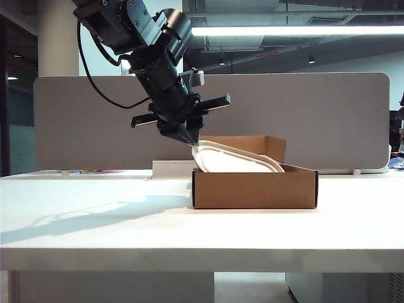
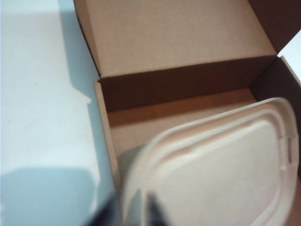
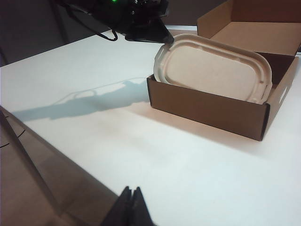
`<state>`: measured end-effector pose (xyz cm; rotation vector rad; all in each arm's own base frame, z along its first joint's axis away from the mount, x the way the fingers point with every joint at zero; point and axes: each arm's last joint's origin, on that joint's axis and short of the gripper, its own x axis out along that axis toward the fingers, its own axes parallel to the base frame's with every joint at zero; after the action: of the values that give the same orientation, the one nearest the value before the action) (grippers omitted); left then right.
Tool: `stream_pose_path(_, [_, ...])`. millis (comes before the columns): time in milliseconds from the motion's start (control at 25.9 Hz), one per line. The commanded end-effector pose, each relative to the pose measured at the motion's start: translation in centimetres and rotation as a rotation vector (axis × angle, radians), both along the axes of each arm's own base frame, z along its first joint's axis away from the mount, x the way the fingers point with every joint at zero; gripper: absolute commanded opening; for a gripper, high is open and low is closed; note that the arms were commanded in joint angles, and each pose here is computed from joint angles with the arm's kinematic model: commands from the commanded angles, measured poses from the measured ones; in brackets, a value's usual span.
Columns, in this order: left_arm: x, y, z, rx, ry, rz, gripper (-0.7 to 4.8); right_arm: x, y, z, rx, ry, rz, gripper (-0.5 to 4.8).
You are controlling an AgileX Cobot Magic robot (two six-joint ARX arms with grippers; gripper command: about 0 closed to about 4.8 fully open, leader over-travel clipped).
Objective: Pick up the lid and place it into the paper box.
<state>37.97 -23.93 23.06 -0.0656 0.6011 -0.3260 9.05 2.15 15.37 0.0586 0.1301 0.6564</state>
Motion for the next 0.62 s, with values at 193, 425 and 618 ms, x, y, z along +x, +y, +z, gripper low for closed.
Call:
stream_pose_path(193, [-0.5,0.3,1.9,0.047,-0.061,-0.039,1.85,0.0,0.0,-0.1,0.000,-0.010,-0.006,-0.06])
stream_pose_path(425, [-2.1,1.8,5.9,0.054,-0.113,-0.039,1.73,0.2,-0.2,0.0,-0.010,-0.018,-0.088,-0.06])
stream_pose_path(618, [-5.2,4.3,11.3,0.141,-0.214,0.062,0.15,0.4,-0.7,0.0,-0.040,-0.024,-0.272,-0.06])
